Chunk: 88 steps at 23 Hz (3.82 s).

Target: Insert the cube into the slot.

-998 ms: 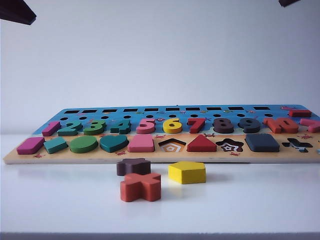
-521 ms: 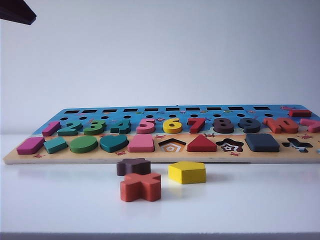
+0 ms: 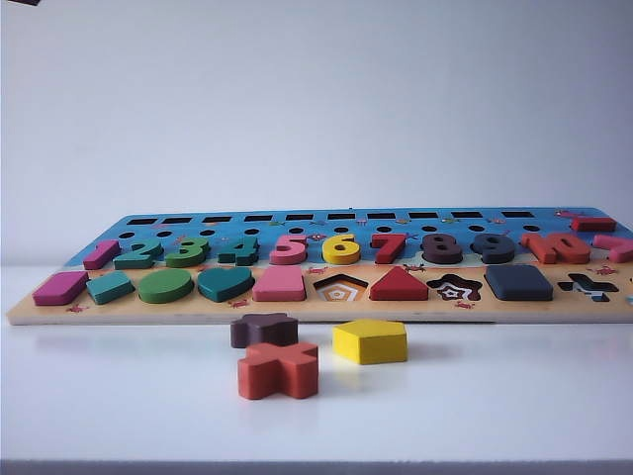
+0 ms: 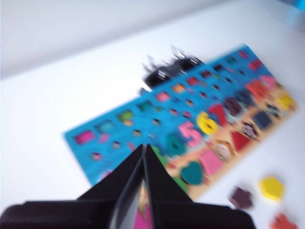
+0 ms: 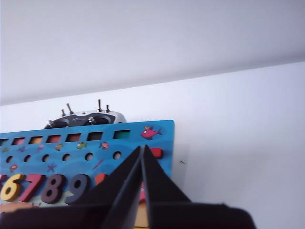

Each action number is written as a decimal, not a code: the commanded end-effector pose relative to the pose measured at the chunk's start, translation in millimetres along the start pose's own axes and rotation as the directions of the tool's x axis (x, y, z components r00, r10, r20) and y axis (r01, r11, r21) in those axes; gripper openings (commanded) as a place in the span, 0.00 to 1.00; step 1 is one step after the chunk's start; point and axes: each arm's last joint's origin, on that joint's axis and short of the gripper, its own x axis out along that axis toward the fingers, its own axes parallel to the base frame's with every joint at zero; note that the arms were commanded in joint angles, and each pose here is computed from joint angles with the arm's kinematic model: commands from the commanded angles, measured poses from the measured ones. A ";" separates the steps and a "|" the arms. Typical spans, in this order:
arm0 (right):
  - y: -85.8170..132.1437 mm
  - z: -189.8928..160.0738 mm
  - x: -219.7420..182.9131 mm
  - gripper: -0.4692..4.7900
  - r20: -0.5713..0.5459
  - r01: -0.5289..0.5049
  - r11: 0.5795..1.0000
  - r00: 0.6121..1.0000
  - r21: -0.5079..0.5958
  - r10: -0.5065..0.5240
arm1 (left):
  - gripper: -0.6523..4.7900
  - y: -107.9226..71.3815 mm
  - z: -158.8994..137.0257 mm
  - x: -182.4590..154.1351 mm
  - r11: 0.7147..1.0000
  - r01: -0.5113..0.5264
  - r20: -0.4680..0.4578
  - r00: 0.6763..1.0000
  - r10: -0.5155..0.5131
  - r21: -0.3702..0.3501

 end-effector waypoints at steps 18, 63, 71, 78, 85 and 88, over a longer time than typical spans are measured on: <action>-13.1 -55.7 11.0 0.08 -0.050 0.013 1.000 0.999 0.015 -0.012 | 0.14 18.0 -108.8 -8.9 0.741 -0.662 0.167 0.722 0.671 -0.113; -20.5 -58.7 15.9 0.08 0.083 0.158 0.979 0.986 -0.131 -0.148 | 0.14 22.9 -160.6 4.0 0.663 -0.734 0.154 0.645 0.748 -0.148; -20.5 -58.7 15.9 0.08 0.083 0.158 0.979 0.986 -0.131 -0.148 | 0.14 22.9 -160.7 4.1 0.663 -0.735 0.153 0.645 0.748 -0.145; -20.5 -58.7 15.9 0.08 0.083 0.158 0.979 0.986 -0.131 -0.148 | 0.14 22.9 -160.6 4.0 0.663 -0.734 0.154 0.645 0.748 -0.145; -20.5 -58.8 15.9 0.08 0.082 0.158 0.979 0.986 -0.132 -0.148 | 0.14 22.9 -160.6 4.1 0.663 -0.734 0.154 0.645 0.748 -0.145; -20.5 -58.7 15.9 0.08 0.083 0.158 0.979 0.986 -0.132 -0.148 | 0.14 22.9 -160.5 4.0 0.663 -0.734 0.154 0.645 0.748 -0.145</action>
